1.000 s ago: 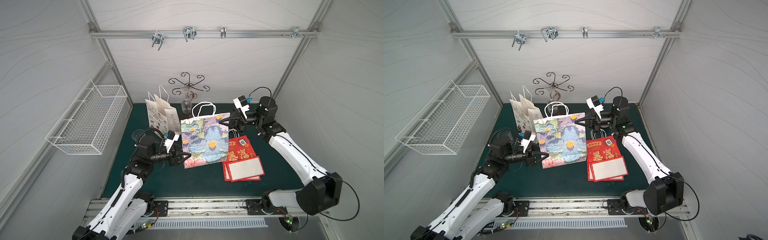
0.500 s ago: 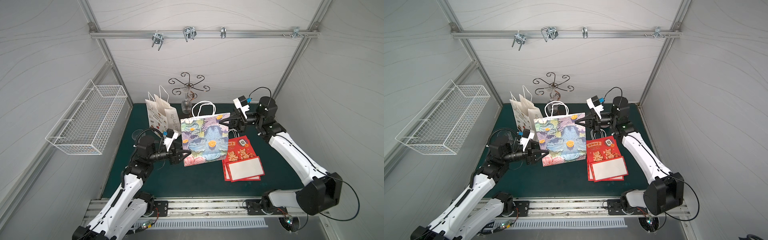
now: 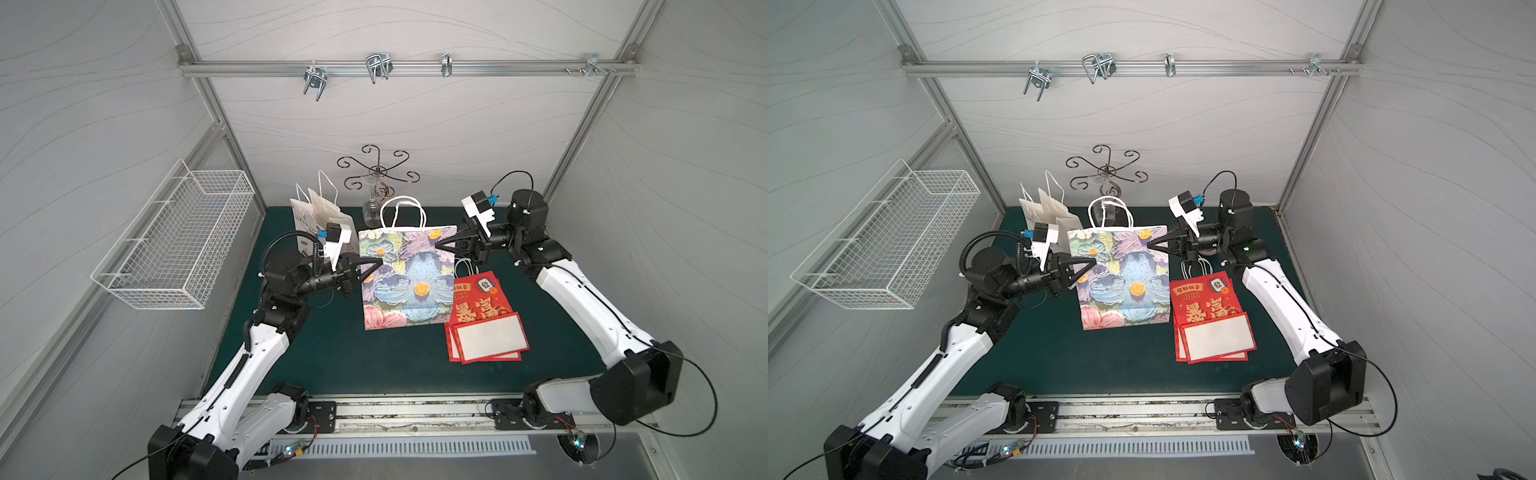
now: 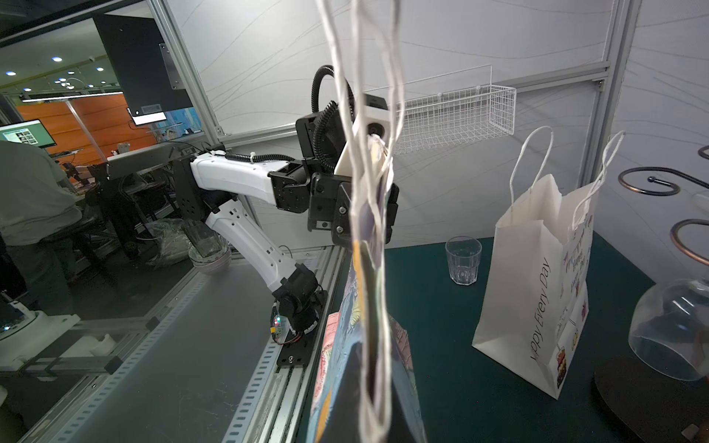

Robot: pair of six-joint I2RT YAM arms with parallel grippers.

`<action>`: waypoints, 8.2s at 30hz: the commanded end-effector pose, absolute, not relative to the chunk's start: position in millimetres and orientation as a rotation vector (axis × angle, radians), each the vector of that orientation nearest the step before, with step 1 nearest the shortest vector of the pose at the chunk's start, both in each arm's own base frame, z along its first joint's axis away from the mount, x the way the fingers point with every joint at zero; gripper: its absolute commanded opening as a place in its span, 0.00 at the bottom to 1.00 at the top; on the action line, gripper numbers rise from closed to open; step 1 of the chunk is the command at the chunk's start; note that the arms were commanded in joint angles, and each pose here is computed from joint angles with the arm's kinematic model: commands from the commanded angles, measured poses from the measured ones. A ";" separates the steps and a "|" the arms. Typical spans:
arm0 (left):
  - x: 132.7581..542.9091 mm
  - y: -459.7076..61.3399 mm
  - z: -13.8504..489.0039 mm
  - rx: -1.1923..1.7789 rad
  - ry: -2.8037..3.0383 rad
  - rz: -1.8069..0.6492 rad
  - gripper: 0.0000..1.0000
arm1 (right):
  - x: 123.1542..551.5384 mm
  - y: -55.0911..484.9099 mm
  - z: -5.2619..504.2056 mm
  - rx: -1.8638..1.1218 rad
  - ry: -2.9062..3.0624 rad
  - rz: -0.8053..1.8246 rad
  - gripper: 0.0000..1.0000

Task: Put away the paper bag
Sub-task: Press the paper bag at the center of the board.

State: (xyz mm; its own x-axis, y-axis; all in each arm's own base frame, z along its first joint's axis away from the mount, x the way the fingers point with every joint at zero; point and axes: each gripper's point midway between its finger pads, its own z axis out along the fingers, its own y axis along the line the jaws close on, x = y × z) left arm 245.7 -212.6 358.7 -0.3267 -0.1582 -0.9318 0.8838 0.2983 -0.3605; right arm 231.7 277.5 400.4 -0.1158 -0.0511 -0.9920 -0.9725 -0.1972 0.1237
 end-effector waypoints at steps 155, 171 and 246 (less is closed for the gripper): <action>250.8 -221.7 460.8 0.541 1.292 -1.395 0.00 | 237.2 262.4 410.9 -1.205 1.364 1.571 0.48; 262.5 -213.5 460.7 0.457 1.320 -1.315 0.39 | 239.7 261.5 448.8 -1.205 1.270 1.530 0.00; 162.5 -234.0 471.0 1.111 0.928 -0.816 0.20 | 267.3 256.7 481.8 -0.534 1.879 1.790 0.00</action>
